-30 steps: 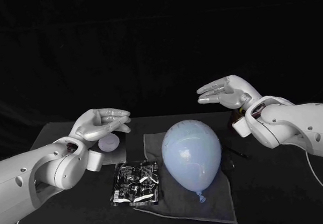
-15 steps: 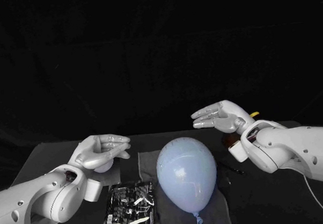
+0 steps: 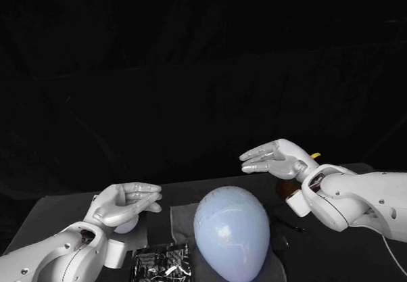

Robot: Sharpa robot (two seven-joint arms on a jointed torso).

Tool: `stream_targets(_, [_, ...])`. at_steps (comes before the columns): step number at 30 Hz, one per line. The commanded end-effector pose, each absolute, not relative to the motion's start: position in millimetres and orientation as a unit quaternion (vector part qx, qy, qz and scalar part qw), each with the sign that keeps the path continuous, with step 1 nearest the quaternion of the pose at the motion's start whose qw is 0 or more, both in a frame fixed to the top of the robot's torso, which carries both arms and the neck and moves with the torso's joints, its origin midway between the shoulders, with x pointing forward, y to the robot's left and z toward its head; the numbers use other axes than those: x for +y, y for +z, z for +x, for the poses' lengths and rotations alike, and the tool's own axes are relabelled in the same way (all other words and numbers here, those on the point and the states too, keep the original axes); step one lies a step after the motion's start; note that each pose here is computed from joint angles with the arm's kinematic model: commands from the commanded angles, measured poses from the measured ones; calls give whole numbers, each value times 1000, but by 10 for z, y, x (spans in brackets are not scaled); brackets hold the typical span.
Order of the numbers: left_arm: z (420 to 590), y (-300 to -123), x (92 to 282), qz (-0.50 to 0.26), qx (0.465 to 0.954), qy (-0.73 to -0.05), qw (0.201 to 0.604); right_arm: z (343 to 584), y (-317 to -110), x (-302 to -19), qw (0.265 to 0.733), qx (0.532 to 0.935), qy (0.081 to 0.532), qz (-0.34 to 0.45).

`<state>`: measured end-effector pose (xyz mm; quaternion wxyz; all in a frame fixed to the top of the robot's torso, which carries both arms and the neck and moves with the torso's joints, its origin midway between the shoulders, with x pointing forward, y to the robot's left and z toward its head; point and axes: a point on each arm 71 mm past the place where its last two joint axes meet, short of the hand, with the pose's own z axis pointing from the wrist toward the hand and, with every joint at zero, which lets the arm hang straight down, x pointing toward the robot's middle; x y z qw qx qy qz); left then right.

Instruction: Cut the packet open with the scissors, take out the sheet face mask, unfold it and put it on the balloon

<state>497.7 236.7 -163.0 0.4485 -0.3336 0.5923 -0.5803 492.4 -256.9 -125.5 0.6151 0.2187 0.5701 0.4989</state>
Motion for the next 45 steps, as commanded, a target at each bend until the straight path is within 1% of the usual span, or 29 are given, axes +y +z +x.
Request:
stream_targets(1, [4976, -1617, 2341, -323, 593, -586, 449, 4928, -1248, -2573, 613, 560, 508, 230])
stream_targets(7, [4957, -1615, 2321, -295, 608, -580, 456, 4937, -1256, -2581, 611, 561, 505, 239])
stream_targets(11, [4949, -1613, 2312, -289, 610, -579, 457, 4942, -1259, -2579, 610, 561, 505, 241])
stream_targets(23, [4977, -1598, 2354, -324, 590, -585, 453, 4968, -1264, -2595, 608, 557, 506, 254])
stream_targets(33, [4992, -1587, 2359, -328, 585, -587, 453, 4984, -1269, -2602, 606, 556, 506, 260])
stream_targets(38, [4985, -1584, 2342, -315, 591, -585, 457, 4976, -1274, -2592, 603, 560, 506, 260])
stream_targets(45, [4943, -1584, 2336, -277, 613, -573, 468, 4939, -1279, -2570, 604, 574, 498, 240])
